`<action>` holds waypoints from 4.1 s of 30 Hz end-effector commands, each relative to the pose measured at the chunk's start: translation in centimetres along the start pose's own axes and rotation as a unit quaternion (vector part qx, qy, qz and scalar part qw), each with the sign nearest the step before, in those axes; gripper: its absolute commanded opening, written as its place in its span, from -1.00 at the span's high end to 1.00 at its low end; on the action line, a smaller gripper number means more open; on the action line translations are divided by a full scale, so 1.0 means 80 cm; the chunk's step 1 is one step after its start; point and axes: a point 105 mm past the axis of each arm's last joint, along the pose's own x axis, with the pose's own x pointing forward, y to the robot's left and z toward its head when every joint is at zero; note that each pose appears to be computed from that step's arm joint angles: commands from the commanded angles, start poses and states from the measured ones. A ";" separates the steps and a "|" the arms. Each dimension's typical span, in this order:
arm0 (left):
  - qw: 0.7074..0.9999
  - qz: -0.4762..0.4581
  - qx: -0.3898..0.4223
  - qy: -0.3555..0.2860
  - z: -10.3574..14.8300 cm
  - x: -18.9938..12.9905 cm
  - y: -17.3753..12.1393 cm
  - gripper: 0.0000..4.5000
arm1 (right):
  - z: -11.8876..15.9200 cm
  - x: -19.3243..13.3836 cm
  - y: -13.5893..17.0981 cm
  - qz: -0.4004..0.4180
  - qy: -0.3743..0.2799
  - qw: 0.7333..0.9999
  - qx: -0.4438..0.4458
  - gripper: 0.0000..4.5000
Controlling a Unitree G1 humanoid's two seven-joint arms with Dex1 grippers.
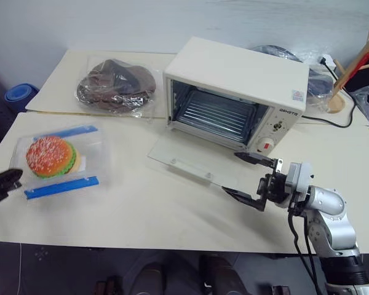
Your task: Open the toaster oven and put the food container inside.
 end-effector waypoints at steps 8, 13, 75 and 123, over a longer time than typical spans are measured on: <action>0.965 -0.236 0.109 0.022 0.037 0.076 -0.211 0.90 | -0.005 -0.063 0.005 -0.078 0.065 0.995 -0.019 -1.00; 0.955 -0.270 0.119 0.040 0.020 0.111 -0.261 0.90 | -0.001 -0.069 0.013 -0.097 0.065 0.993 -0.022 -1.00; 0.876 -0.397 0.196 -0.193 -0.028 0.190 -0.341 1.00 | -0.046 0.086 -0.108 -0.208 0.146 0.967 -0.031 0.98; 0.860 -0.381 0.265 -0.212 -0.036 0.043 -0.144 -0.99 | 0.033 0.026 -0.095 -0.120 -0.083 0.989 -0.005 0.92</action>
